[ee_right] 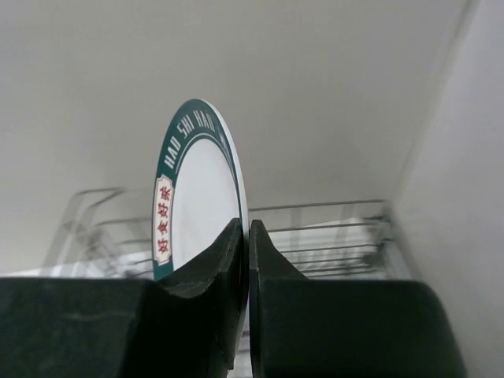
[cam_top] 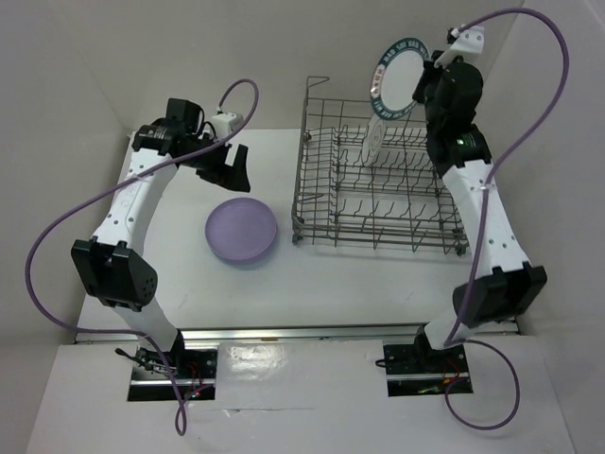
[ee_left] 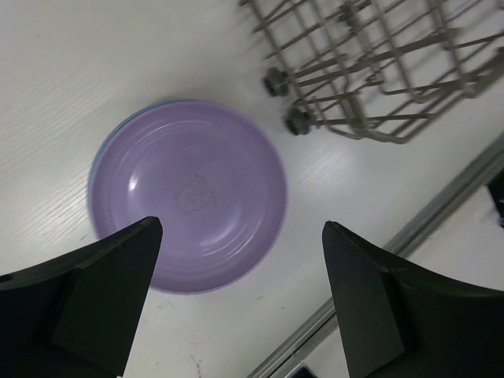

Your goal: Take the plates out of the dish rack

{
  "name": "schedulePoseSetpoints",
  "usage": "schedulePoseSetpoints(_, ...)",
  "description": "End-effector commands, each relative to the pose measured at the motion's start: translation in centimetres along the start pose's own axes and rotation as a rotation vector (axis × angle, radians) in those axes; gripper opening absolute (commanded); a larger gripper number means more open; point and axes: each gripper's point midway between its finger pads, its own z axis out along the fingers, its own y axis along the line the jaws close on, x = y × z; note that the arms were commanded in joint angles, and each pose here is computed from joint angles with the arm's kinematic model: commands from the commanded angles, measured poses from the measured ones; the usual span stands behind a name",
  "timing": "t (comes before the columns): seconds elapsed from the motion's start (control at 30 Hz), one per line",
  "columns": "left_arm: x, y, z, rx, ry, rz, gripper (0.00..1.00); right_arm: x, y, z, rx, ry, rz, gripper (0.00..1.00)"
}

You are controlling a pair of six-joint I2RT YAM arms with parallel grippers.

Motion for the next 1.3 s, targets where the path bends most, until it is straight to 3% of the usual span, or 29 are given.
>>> schedulePoseSetpoints(0.0, -3.6, -5.3, -3.2, 0.237, -0.172, 0.043, 0.97, -2.2, 5.0, -5.2, -0.381, 0.012, 0.238, 0.0)
schedulePoseSetpoints(0.13, -5.0, -8.3, -4.2, 0.447, -0.25, 0.03, 0.98, 3.4, 9.5, -8.7, -0.674, 0.171, 0.378, 0.0)
schedulePoseSetpoints(0.27, -5.3, -8.3, -3.7, 0.46, -0.253, -0.003, 1.0, 4.9, 12.8, -12.5, -0.91, 0.221, 0.465, 0.0)
schedulePoseSetpoints(0.53, -4.8, -6.4, -1.9, 0.376, -0.224, -0.051, 1.0, 7.9, 20.0, -17.3, -1.143, 0.312, 0.493, 0.0)
schedulePoseSetpoints(0.67, -3.9, -4.0, -0.5, 0.251, -0.187, -0.077, 1.0, 9.2, 22.3, -18.2, -1.163, 0.353, 0.497, 0.0)
schedulePoseSetpoints(0.77, -3.5, -4.1, 0.0, 0.276, -0.172, -0.078, 0.96, 10.3, 23.7, -18.9, -1.19, 0.383, 0.496, 0.0)
schedulePoseSetpoints(0.8, -3.2, -4.3, 0.2, 0.288, -0.164, -0.084, 0.93, 10.4, 23.8, -18.9, -1.19, 0.383, 0.496, 0.0)
schedulePoseSetpoints(0.93, -2.6, -5.4, -0.2, 0.352, -0.145, -0.086, 0.48, 11.1, 25.0, -19.1, -1.209, 0.405, 0.504, 0.0)
schedulePoseSetpoints(0.97, -2.8, -5.7, -0.5, 0.362, -0.148, -0.084, 0.26, 10.9, 25.2, -19.3, -1.211, 0.395, 0.505, 0.0)
schedulePoseSetpoints(1.07, -2.1, -6.7, -0.9, 0.419, -0.127, -0.081, 0.0, 12.7, 25.9, -18.8, -1.19, 0.43, 0.504, 0.0)
schedulePoseSetpoints(1.27, -1.7, -4.5, -1.0, 0.383, -0.111, -0.16, 0.0, 13.0, 27.1, -18.7, -1.23, 0.454, 0.481, 0.02)
